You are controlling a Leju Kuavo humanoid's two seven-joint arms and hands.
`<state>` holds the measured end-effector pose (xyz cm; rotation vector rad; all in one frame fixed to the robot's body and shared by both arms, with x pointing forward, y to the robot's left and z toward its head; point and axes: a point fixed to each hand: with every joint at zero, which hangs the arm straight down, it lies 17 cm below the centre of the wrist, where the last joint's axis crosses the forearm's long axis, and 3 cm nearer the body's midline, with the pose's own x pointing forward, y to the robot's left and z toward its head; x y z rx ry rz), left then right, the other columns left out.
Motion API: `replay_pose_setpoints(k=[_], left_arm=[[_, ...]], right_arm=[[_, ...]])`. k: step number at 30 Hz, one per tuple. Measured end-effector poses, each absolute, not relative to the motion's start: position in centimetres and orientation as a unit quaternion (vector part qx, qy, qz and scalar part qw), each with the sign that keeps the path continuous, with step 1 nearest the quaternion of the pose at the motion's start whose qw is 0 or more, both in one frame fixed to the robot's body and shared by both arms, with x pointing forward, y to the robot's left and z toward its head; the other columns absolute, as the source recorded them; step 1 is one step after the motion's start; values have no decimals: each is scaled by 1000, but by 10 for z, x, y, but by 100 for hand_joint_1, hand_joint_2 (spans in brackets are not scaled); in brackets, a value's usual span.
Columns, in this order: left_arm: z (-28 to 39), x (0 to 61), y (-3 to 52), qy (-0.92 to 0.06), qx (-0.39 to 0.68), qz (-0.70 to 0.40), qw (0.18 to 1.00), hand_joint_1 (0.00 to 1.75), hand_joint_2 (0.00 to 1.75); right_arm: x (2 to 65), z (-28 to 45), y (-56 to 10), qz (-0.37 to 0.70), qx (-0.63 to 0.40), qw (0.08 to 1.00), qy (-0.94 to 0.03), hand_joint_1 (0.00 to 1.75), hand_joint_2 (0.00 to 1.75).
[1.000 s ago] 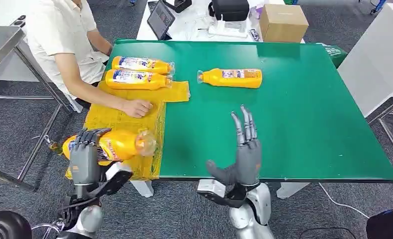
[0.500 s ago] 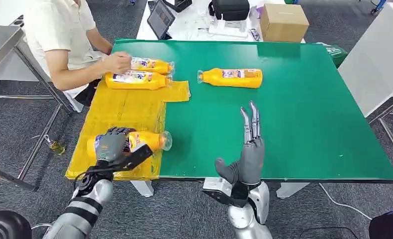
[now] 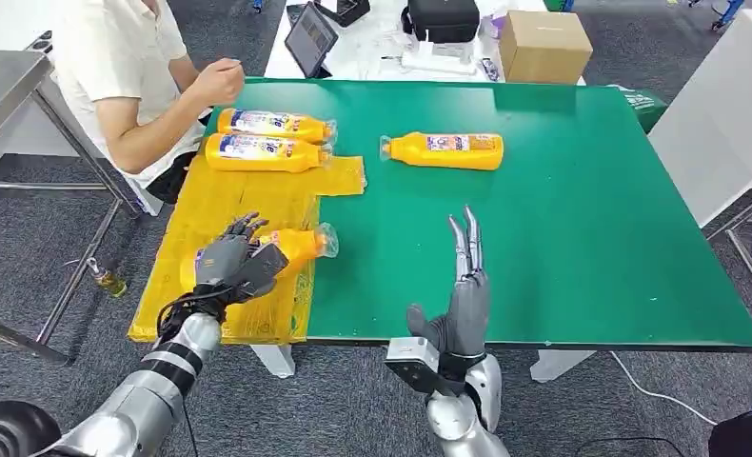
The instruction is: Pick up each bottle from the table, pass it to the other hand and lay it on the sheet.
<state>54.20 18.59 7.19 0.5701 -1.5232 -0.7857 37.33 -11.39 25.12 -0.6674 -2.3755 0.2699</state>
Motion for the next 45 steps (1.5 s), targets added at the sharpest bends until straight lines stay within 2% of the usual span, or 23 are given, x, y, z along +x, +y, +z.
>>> replay_pose_setpoints(k=[2,4,9,14,20,24,26,29,30,32,36,40,45], left_arm=[[69,541,184,-659,247,-347,620,33,175],[67,541,183,-657,247,-350,620,0,175],[52,534,174,-640,237,-380,624,0,175],[48,529,158,-630,252,-443,586,0,175],[66,504,128,-665,259,-467,522,0,175],[89,472,104,-703,216,-473,485,0,175],[109,453,91,-737,188,-452,467,0,175],[175,427,90,-824,173,-341,418,0,175],[193,419,94,-846,169,-298,409,0,175],[230,397,109,-885,152,-174,403,0,175],[251,376,140,-896,107,-13,430,0,175],[254,368,163,-889,87,70,445,0,175],[253,362,175,-884,82,97,449,0,175]], right_arm=[[375,249,-113,105,-253,326,-905,0,0],[375,247,-112,107,-253,328,-904,0,0],[376,243,-112,110,-252,332,-902,0,0],[378,239,-113,114,-253,335,-900,0,0],[378,234,-115,129,-265,331,-896,0,0],[378,227,-124,133,-275,338,-891,0,0],[378,225,-128,133,-279,339,-888,0,0],[378,223,-129,152,-294,330,-884,0,0],[378,221,-129,165,-302,324,-881,0,175],[384,207,-129,207,-326,318,-866,0,175],[397,179,-154,259,-376,324,-829,0,175],[413,158,-186,313,-435,325,-780,0,175],[434,123,-234,347,-487,374,-709,0,175]])
